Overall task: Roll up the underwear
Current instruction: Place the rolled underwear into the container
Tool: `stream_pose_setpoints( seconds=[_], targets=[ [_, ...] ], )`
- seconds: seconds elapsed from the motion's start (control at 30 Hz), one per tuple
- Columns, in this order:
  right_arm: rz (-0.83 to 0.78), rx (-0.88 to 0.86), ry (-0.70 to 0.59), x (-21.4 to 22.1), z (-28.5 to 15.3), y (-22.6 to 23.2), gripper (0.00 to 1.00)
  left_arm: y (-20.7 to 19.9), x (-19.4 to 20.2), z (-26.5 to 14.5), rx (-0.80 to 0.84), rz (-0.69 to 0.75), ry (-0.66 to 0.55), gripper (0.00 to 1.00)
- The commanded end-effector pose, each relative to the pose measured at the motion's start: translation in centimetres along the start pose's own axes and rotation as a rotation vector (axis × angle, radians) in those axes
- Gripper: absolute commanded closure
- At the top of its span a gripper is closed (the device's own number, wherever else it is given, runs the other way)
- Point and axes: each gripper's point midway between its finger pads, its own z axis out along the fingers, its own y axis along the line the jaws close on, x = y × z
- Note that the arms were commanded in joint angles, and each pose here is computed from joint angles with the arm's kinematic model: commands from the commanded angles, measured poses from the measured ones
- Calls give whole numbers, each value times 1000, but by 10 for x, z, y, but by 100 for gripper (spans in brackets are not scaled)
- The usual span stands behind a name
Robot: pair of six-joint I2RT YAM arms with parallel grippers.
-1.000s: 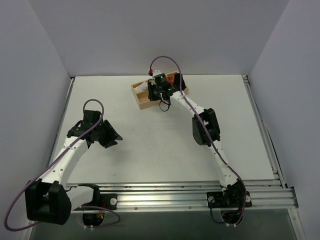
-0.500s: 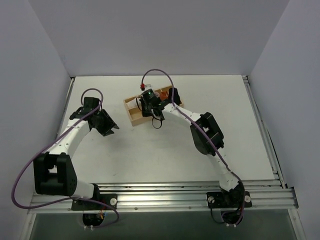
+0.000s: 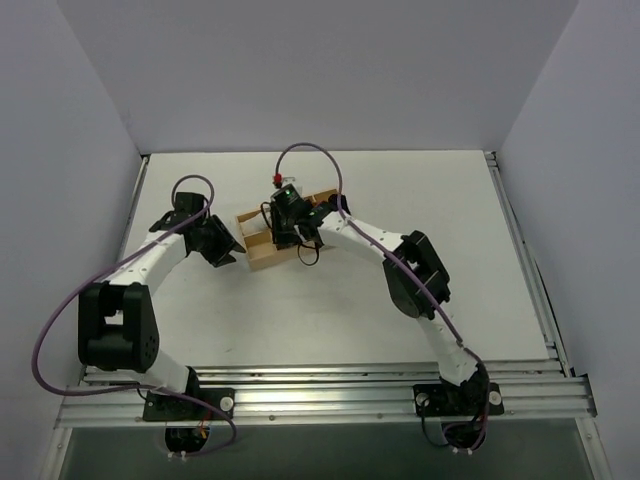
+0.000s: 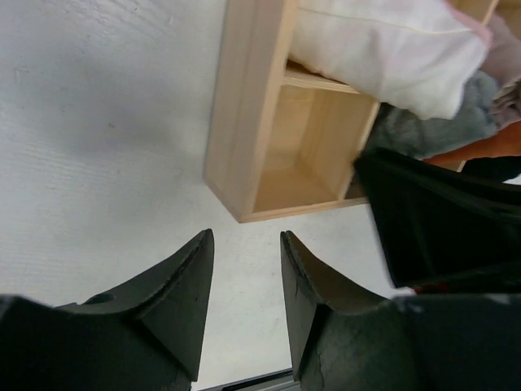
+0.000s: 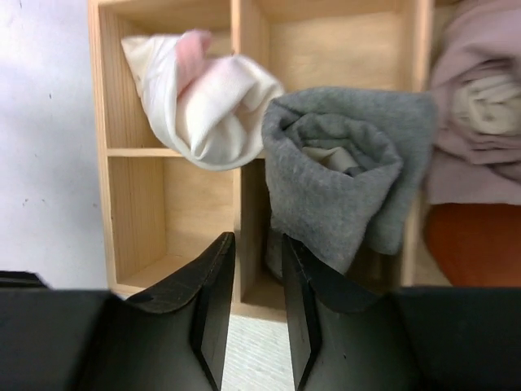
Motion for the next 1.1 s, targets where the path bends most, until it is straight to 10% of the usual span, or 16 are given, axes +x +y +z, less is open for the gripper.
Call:
stream_pose_setpoints(
  seconds=[0.0,1.07],
  targets=[
    [45,16,-150,-83,-69,-15,74,6,1,14,-20,20,10,54],
    [48,307,-13,-16,-61,-185,99,32,22,67,-149,60,130,61]
  ],
)
